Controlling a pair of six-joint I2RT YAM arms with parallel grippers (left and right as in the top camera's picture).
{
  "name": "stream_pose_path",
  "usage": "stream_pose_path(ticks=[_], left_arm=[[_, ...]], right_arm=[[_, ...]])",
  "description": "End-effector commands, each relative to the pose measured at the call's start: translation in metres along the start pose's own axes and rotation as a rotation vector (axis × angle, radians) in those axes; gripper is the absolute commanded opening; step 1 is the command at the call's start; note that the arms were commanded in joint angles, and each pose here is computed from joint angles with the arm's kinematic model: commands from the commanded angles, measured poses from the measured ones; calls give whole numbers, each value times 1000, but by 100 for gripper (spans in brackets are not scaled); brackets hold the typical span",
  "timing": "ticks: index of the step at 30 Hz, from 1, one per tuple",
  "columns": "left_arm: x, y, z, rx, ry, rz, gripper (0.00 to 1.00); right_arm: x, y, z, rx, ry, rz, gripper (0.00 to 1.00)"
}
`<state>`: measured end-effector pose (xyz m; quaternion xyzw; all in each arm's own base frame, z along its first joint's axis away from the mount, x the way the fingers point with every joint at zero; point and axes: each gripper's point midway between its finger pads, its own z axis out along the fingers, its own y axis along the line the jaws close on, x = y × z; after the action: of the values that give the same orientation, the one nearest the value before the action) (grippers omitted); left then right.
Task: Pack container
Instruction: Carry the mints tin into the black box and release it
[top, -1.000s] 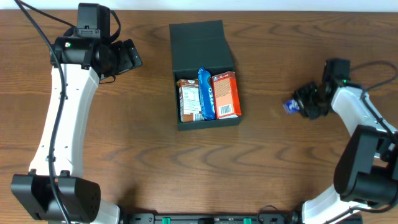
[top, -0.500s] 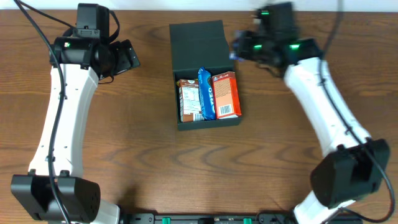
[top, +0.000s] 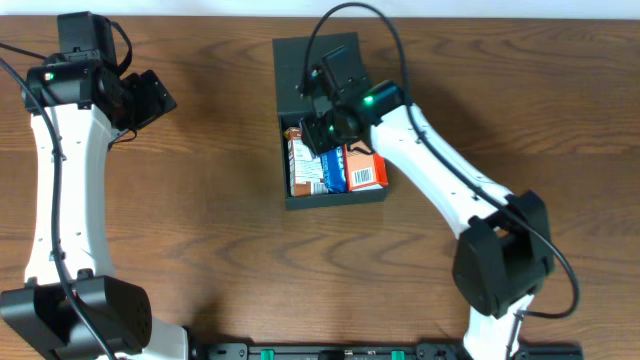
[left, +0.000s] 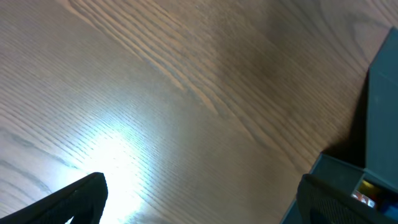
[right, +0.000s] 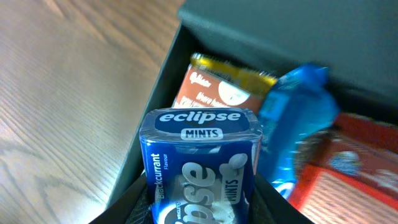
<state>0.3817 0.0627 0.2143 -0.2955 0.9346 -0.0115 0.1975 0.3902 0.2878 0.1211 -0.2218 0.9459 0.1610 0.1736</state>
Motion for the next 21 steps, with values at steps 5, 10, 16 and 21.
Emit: stream_pose_path(ticks=[5,10,16,21], left_arm=[[-3,-2,-7,17,-12,1,98],[-4,-3,-7,18,-13,1,98],[-4,-3,-7,18,-13,1,98],[-4,-3,-7,18,-13,1,98]], right_arm=[[12,2,24,0,63,30,1],[16,0,34,4,83,67,1],[19,1,48,-6,100,69,1],[27,3,62,-35,137,81,2]])
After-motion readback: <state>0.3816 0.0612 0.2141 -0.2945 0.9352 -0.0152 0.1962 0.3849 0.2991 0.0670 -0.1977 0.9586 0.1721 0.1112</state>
